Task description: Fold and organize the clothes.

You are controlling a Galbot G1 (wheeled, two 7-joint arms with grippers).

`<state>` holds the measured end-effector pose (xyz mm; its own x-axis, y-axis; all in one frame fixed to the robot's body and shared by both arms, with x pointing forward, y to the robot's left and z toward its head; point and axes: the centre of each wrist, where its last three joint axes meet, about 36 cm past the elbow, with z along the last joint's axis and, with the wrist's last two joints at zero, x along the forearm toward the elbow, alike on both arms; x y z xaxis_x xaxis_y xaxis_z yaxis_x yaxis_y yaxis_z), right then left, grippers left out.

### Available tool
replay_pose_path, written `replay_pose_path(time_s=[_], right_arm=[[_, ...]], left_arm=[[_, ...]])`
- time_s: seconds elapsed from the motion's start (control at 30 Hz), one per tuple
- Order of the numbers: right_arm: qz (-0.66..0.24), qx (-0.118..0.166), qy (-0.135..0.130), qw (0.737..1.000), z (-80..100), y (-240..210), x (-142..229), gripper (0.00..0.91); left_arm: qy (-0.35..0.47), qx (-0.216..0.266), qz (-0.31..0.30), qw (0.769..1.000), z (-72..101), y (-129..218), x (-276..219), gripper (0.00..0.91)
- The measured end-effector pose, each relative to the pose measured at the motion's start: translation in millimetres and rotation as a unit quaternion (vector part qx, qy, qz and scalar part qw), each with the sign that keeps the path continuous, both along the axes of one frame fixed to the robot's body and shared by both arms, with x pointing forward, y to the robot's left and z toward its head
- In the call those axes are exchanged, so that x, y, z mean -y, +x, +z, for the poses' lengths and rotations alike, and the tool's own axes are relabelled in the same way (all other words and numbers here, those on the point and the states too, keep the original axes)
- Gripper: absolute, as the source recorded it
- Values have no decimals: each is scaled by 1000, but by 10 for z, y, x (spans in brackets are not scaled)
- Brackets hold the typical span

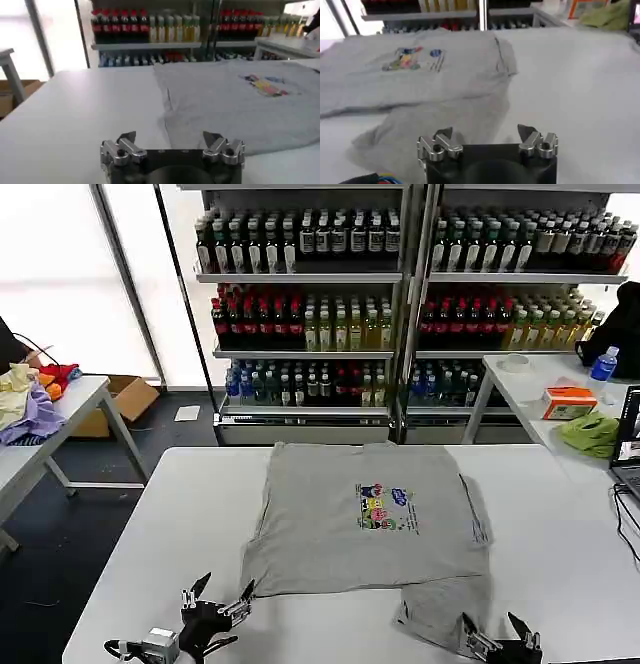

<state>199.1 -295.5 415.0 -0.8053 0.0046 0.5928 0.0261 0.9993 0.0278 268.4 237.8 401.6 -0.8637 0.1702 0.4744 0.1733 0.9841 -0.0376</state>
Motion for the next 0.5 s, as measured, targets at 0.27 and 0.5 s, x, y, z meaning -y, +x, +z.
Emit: replay_pose_path(time_s=[0.27,0.5], right_arm=[[1,-12,2,1000,-50,-64,-83,0],[2,-13,5,1000,-85,-72,-89,0]], left_arm=[[-10,-17,1,1000,-135,92,124,212],[-12,-25,-4,1000,-251,79,240,30]])
